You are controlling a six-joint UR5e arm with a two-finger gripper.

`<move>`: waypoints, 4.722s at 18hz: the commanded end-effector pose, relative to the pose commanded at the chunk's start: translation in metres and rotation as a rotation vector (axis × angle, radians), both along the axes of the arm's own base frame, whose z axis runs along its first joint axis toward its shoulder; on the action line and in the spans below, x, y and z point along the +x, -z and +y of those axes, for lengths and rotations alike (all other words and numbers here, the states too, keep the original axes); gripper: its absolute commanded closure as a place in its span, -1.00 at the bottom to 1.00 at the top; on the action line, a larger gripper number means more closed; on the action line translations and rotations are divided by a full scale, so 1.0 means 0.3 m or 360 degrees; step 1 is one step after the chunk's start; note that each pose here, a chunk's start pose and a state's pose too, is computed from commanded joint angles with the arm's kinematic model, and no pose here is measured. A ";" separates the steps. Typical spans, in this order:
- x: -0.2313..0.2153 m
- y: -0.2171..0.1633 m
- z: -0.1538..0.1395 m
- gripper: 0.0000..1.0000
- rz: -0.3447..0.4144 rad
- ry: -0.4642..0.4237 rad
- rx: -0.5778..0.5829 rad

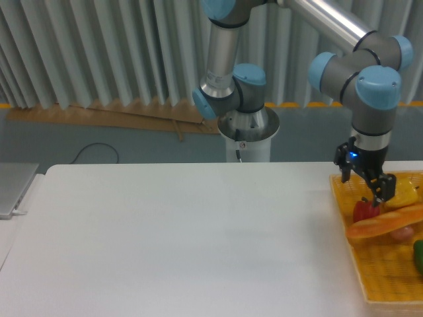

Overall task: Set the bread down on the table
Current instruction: 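Move the gripper toward the yellow basket above the orange bread loaf, then lower the gripper onto the bread loaf and close on it, then lift the bread loaf out of the basket and carry it over the table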

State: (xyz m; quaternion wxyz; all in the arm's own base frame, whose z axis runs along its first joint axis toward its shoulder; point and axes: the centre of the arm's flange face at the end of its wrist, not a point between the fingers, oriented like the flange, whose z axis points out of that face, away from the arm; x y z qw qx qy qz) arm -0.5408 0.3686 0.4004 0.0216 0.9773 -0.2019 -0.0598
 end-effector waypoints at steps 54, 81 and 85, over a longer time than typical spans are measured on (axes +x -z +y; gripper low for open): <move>-0.098 0.279 -0.028 0.36 -0.0031 0.0049 -0.0106; 0.029 0.086 0.005 0.39 -0.0068 0.0011 -0.0045; 0.055 0.068 0.008 0.38 -0.0094 0.0004 -0.0055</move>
